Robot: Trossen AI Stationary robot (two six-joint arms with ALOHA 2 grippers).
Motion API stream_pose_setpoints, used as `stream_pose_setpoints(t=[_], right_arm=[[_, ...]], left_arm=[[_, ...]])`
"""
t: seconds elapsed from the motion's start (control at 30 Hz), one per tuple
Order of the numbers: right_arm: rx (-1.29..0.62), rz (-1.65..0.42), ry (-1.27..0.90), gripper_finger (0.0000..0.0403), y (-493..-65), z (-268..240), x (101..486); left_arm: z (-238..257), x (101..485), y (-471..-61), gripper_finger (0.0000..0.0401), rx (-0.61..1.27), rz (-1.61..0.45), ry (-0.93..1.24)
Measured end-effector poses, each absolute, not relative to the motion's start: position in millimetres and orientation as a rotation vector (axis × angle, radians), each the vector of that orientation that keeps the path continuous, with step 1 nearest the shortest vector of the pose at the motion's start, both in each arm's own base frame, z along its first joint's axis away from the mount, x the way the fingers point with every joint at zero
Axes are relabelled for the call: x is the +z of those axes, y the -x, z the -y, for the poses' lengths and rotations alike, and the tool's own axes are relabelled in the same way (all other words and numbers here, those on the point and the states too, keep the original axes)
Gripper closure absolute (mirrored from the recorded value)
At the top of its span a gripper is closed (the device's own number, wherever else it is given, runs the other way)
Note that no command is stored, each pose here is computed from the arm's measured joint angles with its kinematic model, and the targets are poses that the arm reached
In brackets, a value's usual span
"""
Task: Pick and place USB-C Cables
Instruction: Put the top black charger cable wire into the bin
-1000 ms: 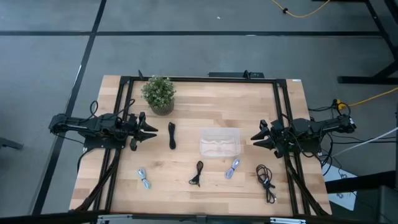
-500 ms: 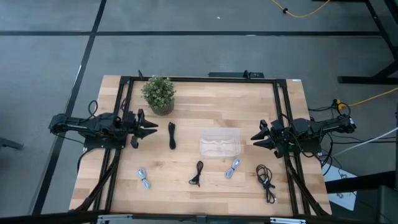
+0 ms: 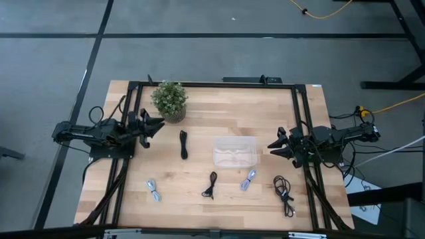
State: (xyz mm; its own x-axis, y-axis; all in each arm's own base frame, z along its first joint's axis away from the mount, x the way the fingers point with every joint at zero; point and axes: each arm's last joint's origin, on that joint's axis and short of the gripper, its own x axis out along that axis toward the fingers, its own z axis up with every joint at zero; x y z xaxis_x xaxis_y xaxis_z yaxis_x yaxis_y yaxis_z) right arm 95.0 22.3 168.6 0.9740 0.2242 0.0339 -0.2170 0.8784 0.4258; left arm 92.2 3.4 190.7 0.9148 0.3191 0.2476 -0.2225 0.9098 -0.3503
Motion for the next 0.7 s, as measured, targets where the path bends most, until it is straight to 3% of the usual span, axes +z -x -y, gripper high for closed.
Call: stream_pose_setpoints(t=[0.17,0.27,0.47,0.7], right_arm=[[0.184,0.071,-0.45,0.0269,-95,-20,176],[0.137,0.206,-0.426,0.0269,-93,-18,187],[0.166,0.388,-0.373,0.027,-88,-17,204],[0.164,0.384,-0.347,0.027,-88,-17,204]], left_arm=[[-5,188,-93,0.0293,0.349,0.285,0.314],[-5,197,-91,0.0293,0.35,0.376,0.297],[4,231,-82,0.0293,-0.013,0.602,0.214],[7,269,-104,0.0293,-0.007,0.436,0.072]])
